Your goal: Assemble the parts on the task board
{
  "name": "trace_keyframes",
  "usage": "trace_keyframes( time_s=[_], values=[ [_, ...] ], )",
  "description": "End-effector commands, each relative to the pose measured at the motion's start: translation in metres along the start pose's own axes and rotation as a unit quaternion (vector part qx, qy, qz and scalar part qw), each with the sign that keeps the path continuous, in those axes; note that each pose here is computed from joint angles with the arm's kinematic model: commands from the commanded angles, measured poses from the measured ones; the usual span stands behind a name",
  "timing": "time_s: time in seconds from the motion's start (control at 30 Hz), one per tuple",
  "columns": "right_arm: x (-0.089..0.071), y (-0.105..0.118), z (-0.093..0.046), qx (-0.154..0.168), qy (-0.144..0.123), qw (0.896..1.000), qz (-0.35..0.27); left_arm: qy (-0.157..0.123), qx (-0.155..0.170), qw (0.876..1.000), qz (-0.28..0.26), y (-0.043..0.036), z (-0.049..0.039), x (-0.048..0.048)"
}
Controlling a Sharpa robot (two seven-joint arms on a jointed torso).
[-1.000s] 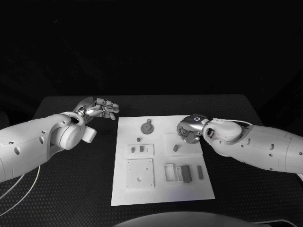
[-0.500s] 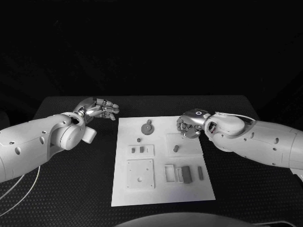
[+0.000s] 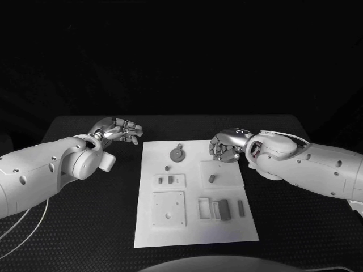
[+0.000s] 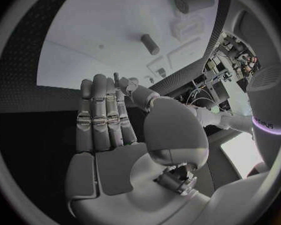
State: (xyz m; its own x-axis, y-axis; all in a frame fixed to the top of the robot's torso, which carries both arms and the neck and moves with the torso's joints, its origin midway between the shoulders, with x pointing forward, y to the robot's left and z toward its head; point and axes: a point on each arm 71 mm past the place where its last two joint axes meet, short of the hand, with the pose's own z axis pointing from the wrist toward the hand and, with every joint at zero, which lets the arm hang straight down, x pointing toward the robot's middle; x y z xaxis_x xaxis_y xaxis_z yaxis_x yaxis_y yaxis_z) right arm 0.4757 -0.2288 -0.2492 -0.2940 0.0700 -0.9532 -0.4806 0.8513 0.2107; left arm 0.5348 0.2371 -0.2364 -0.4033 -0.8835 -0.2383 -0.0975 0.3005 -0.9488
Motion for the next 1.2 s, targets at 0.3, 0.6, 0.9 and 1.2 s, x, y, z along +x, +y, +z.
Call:
trace_keyframes(
  time_s=[0.3, 0.6, 0.9, 1.2],
  values=[
    [-0.002, 0.060, 0.007, -0.105, -0.011, 0.991, 0.082, 0.010, 0.003, 1.000, -0.003, -0.0021, 0.0015, 0.0038],
    [0.025, 0.102, 0.006, -0.178, 0.003, 0.984, 0.024, 0.014, 0.006, 1.000, -0.003, -0.0042, 0.0045, 0.0097],
    [0.057, 0.123, 0.003, -0.216, 0.008, 0.976, -0.023, 0.013, 0.008, 1.000, -0.003, -0.0053, 0.0058, 0.0120],
    [0.077, 0.130, -0.001, -0.226, 0.021, 0.973, -0.032, 0.015, 0.009, 1.000, -0.003, -0.0058, 0.0074, 0.0140]
  ],
)
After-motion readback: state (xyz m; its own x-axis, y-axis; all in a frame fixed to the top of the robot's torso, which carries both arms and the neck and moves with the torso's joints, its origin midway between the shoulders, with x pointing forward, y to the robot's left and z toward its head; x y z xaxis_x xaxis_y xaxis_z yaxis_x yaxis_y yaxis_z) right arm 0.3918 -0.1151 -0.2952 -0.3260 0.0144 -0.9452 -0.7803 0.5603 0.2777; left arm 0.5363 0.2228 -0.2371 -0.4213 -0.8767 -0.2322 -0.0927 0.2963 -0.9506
